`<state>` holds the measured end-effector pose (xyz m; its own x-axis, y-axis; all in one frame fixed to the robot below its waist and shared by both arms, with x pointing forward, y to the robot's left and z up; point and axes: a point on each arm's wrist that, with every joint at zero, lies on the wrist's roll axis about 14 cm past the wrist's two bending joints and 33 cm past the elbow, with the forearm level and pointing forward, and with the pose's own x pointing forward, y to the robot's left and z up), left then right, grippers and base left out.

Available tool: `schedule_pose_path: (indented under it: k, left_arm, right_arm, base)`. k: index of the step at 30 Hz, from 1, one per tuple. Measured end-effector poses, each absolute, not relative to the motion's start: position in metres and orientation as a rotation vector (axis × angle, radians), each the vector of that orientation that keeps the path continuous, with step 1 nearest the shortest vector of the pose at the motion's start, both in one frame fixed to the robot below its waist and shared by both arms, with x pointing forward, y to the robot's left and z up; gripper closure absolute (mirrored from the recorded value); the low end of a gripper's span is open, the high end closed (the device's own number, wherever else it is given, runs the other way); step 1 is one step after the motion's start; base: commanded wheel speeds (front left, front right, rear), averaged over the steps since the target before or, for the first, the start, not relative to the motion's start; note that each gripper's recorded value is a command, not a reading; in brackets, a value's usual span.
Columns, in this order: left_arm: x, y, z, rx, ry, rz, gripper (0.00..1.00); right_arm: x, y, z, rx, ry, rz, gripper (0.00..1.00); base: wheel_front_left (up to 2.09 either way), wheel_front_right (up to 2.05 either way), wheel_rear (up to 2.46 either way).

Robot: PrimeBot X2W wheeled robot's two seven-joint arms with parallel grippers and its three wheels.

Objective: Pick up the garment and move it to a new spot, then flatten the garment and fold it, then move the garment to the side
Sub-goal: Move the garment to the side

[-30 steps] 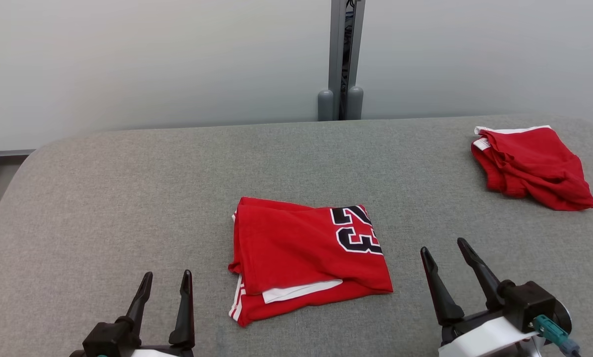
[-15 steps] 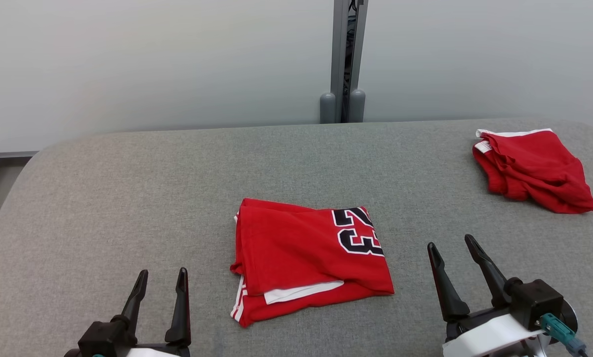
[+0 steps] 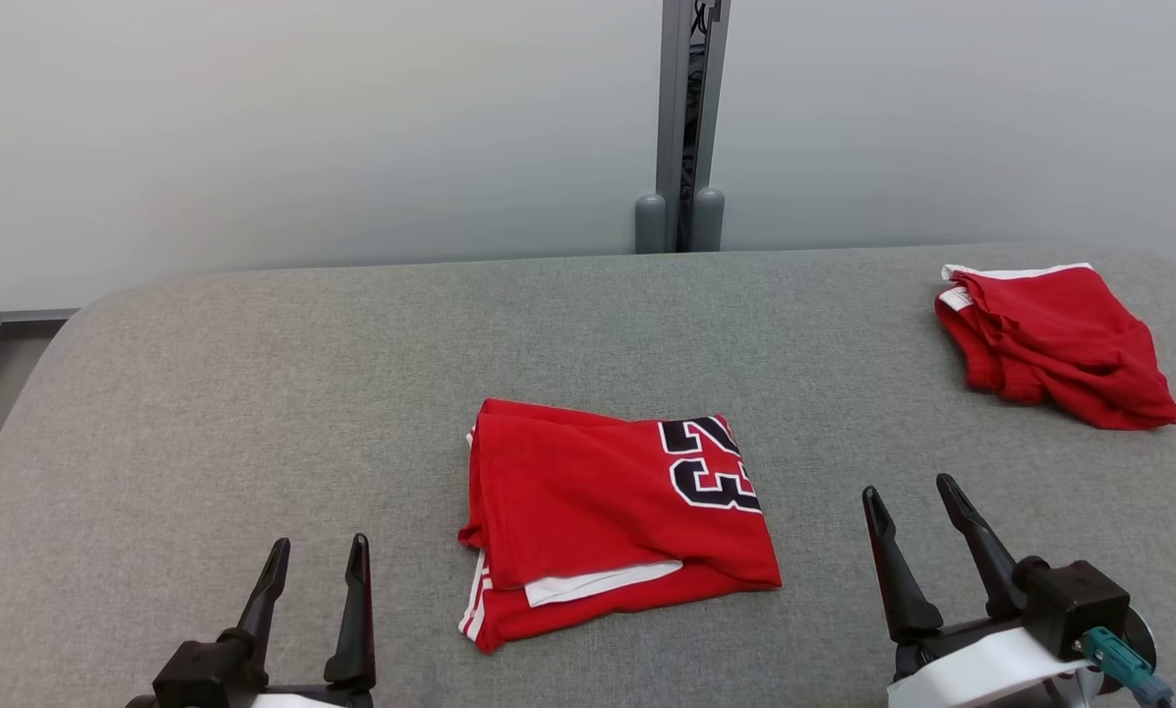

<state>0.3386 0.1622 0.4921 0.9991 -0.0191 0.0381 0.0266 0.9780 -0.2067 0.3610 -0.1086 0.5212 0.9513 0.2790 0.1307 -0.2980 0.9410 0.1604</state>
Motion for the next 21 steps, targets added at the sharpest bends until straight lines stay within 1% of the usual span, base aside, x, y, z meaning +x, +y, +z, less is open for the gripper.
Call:
schedule_pose_path:
  k: [10,13,16,21]
  left_arm:
    - [0.337,0.164,0.492,-0.201,-0.036,-0.019,0.0]
    - [0.337,0.164,0.49,-0.202,-0.032,-0.017,0.0]
    - [0.338,0.164,0.487,-0.202,-0.022,-0.017,0.0]
    - [0.34,0.16,0.485,-0.206,-0.013,-0.025,0.0]
  right_arm:
    - [0.361,-0.107,0.519,0.186,-0.098,0.295,0.0]
    - [0.362,-0.106,0.514,0.216,-0.082,0.291,0.0]
    - [0.368,-0.104,0.506,0.271,-0.05,0.283,0.0]
    - [0.382,-0.084,0.481,0.375,0.062,0.312,0.0]
  base:
    - [0.0,0.0,0.0]
    - [0.0,0.0,0.0]
    - [0.0,0.0,0.0]
    - [0.0,0.0,0.0]
